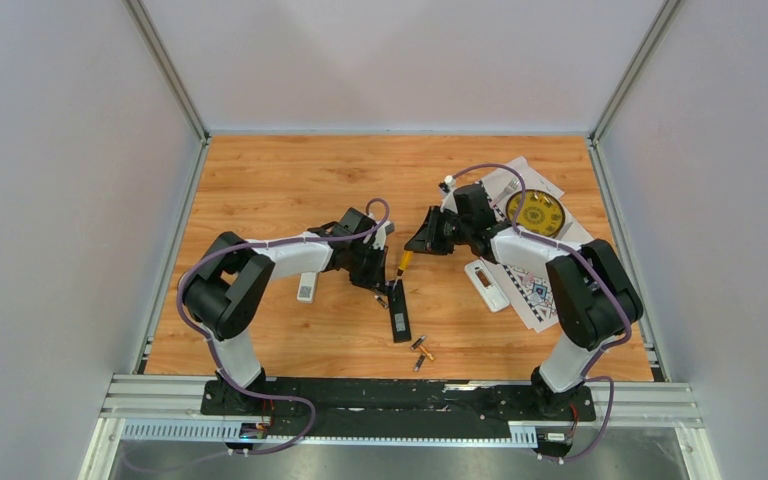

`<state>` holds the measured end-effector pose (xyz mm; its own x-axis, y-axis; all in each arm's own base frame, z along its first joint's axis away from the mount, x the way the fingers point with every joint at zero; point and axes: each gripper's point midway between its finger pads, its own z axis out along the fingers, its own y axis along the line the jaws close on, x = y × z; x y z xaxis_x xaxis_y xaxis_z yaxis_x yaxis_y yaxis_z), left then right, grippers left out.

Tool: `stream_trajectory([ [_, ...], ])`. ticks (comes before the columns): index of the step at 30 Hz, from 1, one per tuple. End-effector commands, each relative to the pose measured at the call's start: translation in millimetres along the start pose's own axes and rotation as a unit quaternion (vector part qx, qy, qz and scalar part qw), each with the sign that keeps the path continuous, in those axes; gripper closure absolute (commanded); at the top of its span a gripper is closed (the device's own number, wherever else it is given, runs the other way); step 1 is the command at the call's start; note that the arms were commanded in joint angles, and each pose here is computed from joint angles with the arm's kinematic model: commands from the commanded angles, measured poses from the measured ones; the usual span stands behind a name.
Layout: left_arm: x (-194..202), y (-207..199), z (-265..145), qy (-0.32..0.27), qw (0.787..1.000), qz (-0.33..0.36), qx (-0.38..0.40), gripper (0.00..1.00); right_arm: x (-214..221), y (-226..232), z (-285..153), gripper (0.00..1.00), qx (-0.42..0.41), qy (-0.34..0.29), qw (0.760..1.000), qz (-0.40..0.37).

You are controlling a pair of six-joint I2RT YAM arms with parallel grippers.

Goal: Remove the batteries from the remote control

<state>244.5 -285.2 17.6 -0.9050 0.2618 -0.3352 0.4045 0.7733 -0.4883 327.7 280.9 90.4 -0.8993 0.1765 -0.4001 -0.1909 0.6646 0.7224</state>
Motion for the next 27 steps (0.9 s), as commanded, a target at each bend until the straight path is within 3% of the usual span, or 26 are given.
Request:
stream_trajectory([
  [1, 10, 15, 7, 0.005, 1.000, -0.003, -0.028, 1.00, 12, 23, 4, 1.00, -0.050, 0.026, 0.998, 0.026],
  [21, -8, -5, -30, -0.029, 0.998, 0.047, -0.017, 1.00, -22, 50, 5, 1.00, -0.057, 0.009, 0.998, -0.002],
  [27, -18, -14, -45, -0.058, 0.997, 0.056, -0.014, 0.94, -23, 52, 4, 1.00, -0.056, 0.007, 0.998, -0.005],
])
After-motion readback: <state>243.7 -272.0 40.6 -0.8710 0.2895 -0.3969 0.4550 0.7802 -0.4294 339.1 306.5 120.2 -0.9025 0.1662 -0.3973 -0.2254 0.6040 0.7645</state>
